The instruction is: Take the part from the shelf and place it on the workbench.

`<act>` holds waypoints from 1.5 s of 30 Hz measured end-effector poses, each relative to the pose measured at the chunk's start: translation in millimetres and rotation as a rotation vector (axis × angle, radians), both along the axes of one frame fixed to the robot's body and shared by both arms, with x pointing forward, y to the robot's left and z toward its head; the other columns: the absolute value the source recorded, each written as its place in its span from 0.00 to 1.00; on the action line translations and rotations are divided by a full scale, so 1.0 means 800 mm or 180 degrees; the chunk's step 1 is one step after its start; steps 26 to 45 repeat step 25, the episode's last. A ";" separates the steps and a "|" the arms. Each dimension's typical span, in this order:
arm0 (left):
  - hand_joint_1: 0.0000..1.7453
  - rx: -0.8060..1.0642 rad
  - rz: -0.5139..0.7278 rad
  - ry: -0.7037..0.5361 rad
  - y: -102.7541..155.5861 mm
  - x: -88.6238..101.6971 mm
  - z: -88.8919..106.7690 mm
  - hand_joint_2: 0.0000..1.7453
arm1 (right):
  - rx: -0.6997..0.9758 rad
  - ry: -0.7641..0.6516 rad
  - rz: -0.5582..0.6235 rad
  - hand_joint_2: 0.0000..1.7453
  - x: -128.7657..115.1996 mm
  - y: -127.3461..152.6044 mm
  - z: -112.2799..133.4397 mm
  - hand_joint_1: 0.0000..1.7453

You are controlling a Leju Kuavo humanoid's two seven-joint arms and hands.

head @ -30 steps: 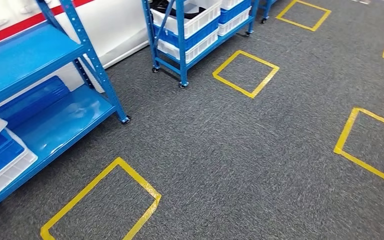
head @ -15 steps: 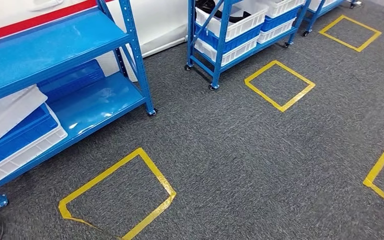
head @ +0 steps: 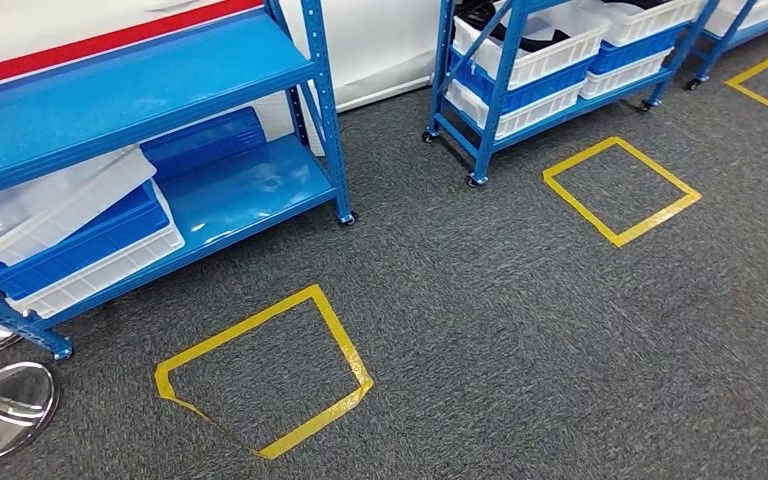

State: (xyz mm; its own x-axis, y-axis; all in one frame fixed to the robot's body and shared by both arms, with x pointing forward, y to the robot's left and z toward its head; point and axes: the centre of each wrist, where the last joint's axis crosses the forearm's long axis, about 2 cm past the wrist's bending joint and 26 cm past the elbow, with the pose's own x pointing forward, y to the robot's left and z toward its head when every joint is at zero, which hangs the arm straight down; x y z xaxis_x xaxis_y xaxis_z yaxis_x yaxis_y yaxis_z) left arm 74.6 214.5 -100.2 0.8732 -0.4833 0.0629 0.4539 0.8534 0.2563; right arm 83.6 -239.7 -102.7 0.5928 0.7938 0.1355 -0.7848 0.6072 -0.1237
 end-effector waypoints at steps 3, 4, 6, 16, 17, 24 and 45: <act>0.00 0.0000 -0.0001 -0.0001 0.000 0.000 0.000 0.00 | 0.0000 0.0007 0.0000 0.00 -0.001 0.000 0.000 0.00; 0.00 -0.0001 -0.0003 -0.0002 0.000 0.000 0.000 0.00 | 0.0001 0.0006 0.0000 0.00 -0.001 0.000 0.000 0.00; 0.00 -0.0006 -0.0012 -0.0020 0.000 0.002 0.000 0.00 | 0.0004 0.0001 0.0001 0.00 0.000 0.000 0.000 0.00; 0.00 -0.0013 -0.0021 -0.0025 -0.001 0.001 0.000 0.00 | 0.0007 0.0011 0.0006 0.00 -0.001 0.000 0.000 0.00; 0.00 -0.0013 -0.0020 -0.0022 -0.001 0.001 0.000 0.00 | 0.0006 0.0012 0.0006 0.00 -0.001 0.000 0.000 0.00; 0.00 -0.0019 -0.0022 -0.0018 -0.001 0.000 0.000 0.00 | 0.0000 0.0013 0.0005 0.00 -0.001 -0.001 0.000 0.00; 0.00 -0.0019 -0.0022 -0.0014 -0.001 -0.001 0.000 0.00 | 0.0000 0.0012 0.0005 0.00 0.000 -0.001 0.000 0.00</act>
